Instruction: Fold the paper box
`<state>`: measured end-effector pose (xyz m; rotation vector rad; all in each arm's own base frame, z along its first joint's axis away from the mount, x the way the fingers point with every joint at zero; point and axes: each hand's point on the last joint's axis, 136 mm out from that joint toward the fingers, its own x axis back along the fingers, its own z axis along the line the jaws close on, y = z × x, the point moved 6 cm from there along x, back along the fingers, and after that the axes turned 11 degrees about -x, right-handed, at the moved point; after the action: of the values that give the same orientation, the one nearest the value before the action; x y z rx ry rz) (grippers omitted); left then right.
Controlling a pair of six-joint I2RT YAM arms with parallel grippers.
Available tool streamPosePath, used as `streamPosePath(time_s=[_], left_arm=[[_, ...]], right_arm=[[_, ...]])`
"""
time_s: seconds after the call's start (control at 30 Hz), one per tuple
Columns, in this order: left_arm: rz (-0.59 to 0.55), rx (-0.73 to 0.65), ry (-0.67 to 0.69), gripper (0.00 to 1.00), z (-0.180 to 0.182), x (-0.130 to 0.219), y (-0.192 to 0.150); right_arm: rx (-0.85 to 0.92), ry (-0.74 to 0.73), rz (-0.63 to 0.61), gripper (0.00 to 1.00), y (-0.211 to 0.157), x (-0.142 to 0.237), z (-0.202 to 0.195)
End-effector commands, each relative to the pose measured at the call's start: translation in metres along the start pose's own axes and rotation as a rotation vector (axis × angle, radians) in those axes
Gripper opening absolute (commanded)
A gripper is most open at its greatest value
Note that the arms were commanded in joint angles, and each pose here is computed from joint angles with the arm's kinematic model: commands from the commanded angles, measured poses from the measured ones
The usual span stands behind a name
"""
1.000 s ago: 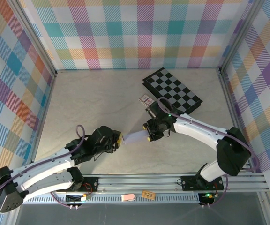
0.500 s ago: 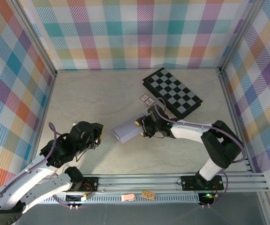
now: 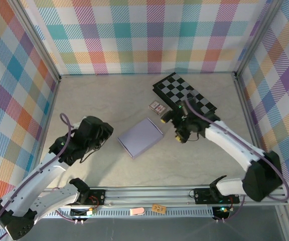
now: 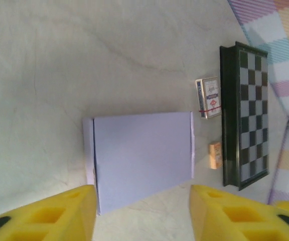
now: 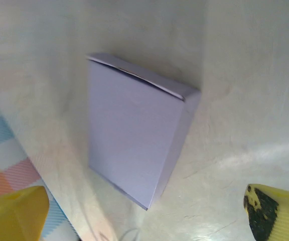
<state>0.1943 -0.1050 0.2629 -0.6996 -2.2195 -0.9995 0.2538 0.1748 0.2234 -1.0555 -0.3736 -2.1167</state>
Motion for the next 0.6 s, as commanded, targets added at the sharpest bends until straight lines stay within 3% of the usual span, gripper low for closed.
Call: streamPosePath(time_s=[0.0,0.03,0.13,0.2,0.3,0.4,0.57], left_arm=[[0.073,-0.265,-0.009,0.73,0.001,-0.004,0.011],[0.084,-0.266,-0.010,0.98,0.003,-0.006,0.014],[0.080,-0.275,-0.049,1.00,0.004,-0.010,0.030],[0.018,-0.333,-0.036,1.00,0.001,-0.004,0.044],[-0.122,-0.370,0.182,1.00,0.016,0.004,0.068],[-0.237,-0.414,0.434,1.00,0.041,0.002,0.083],[-0.243,-0.700,0.592,1.00,0.066,-0.029,0.080]], right_arm=[[0.352,-0.023,-0.042,0.99,0.005,0.044,-0.008],[0.411,-0.008,-0.062,0.99,0.005,0.055,-0.007],[0.571,0.046,-0.179,0.99,0.005,0.094,-0.010],[0.558,-0.022,-0.370,0.99,0.018,0.122,-0.023],[0.554,-0.136,-0.635,0.99,0.041,0.144,-0.046],[0.688,-0.126,-0.813,0.99,0.055,0.140,-0.059],[0.715,-0.155,-0.945,0.99,0.079,0.109,-0.088]])
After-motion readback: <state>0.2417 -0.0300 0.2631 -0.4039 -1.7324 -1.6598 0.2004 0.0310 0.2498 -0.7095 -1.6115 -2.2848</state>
